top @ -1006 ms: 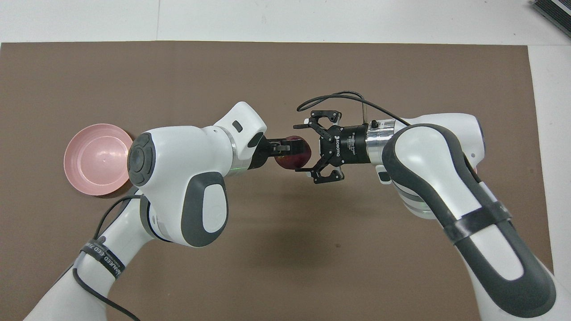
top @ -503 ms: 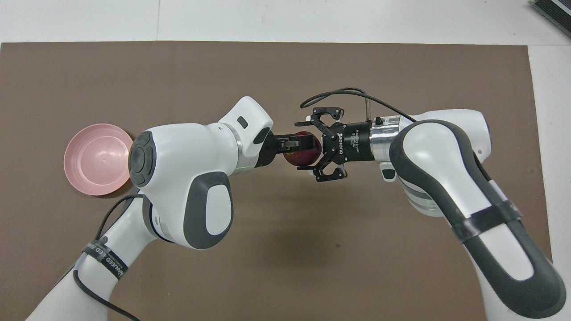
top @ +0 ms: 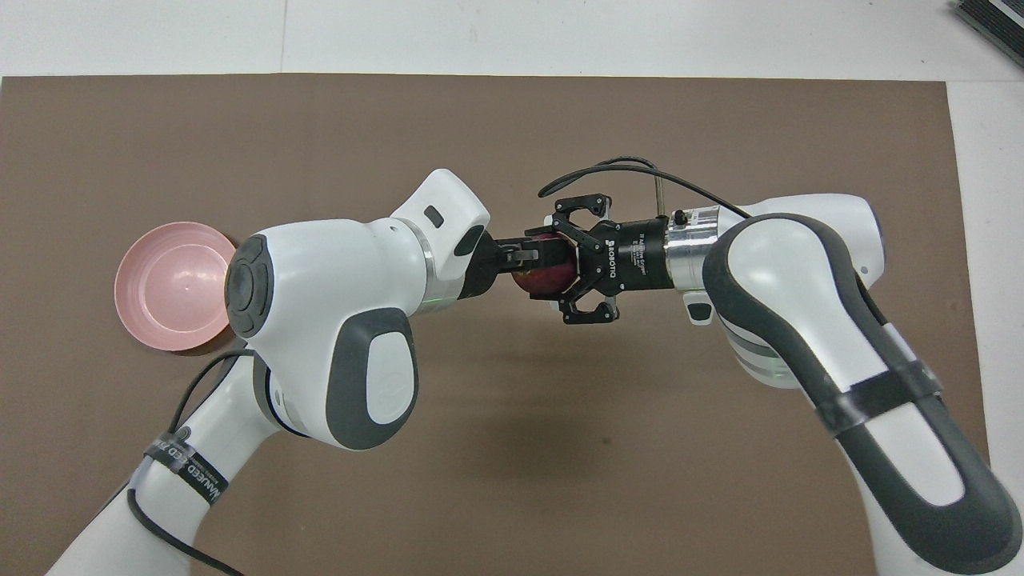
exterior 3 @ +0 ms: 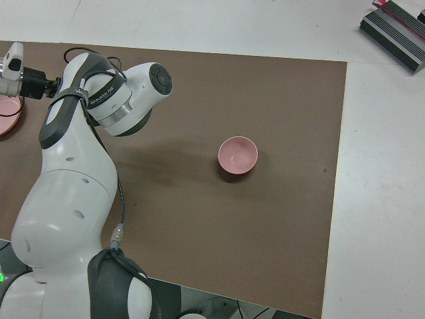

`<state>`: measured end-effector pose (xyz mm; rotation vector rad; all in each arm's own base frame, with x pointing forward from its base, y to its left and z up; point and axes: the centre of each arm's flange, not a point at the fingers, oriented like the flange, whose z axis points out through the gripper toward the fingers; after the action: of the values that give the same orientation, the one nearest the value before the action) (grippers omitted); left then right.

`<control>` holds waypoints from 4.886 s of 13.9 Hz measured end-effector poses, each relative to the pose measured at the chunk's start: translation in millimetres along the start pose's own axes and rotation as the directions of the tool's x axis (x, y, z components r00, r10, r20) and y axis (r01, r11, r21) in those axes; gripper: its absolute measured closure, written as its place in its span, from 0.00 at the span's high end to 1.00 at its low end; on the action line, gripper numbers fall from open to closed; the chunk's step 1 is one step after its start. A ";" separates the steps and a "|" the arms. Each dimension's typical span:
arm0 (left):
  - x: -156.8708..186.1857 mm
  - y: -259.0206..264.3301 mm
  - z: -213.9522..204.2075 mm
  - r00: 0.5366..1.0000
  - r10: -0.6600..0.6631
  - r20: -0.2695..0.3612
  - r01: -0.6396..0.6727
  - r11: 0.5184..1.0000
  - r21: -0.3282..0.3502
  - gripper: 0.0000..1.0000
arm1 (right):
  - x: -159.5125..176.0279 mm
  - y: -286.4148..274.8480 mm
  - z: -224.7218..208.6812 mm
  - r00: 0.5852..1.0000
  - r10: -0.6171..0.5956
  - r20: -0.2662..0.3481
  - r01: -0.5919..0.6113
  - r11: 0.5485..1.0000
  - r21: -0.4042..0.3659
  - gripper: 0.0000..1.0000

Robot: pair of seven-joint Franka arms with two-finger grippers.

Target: Move apple from plate to bowl

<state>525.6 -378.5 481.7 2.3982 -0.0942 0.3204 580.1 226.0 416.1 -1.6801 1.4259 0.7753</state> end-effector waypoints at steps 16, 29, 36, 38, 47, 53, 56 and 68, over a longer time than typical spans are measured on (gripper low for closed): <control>27.8 -59.4 -65.5 0.989 0.034 0.147 -0.064 0.977 0.204 1.00 | 22.2 0.9 -10.3 0.959 -0.251 -0.129 0.241 0.966 -0.094 0.72; 71.1 -168.9 -140.1 0.990 0.021 0.139 -0.087 0.867 0.491 1.00 | 120.4 22.4 -187.2 0.392 -0.916 -0.086 0.480 0.283 -0.830 0.72; 101.7 -148.7 -239.5 0.988 0.001 0.152 -0.089 0.812 0.577 1.00 | 169.6 37.0 -223.3 0.289 -0.951 -0.108 0.445 0.233 -0.865 0.72; 102.0 -140.2 -247.6 0.987 0.001 0.162 -0.097 0.808 0.582 1.00 | 177.6 41.1 -216.6 0.305 -0.948 -0.096 0.443 0.230 -0.867 0.72; 78.4 -108.1 -309.2 0.980 -0.042 0.194 -0.091 0.772 0.630 1.00 | 204.1 53.4 -213.2 0.325 -0.942 -0.085 0.438 0.230 -0.869 0.70; 59.3 -104.3 -316.2 0.966 -0.087 0.244 -0.092 0.765 0.637 1.00 | 206.1 53.3 -211.6 0.326 -0.942 -0.083 0.438 0.229 -0.870 0.83; 58.2 -106.7 -315.7 0.963 -0.098 0.253 -0.090 0.764 0.639 1.00 | 205.1 52.5 -211.0 0.323 -0.943 -0.083 0.439 0.227 -0.870 1.00; 58.0 -105.6 -319.0 0.946 -0.003 0.323 -0.206 0.764 0.611 1.00 | -47.5 18.2 -314.3 0.198 -0.974 -0.109 0.476 0.192 -0.858 1.00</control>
<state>532.9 -86.9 658.5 3.1268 -0.3037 0.0105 542.2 -22.1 612.2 -3.1362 0.2096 -0.0931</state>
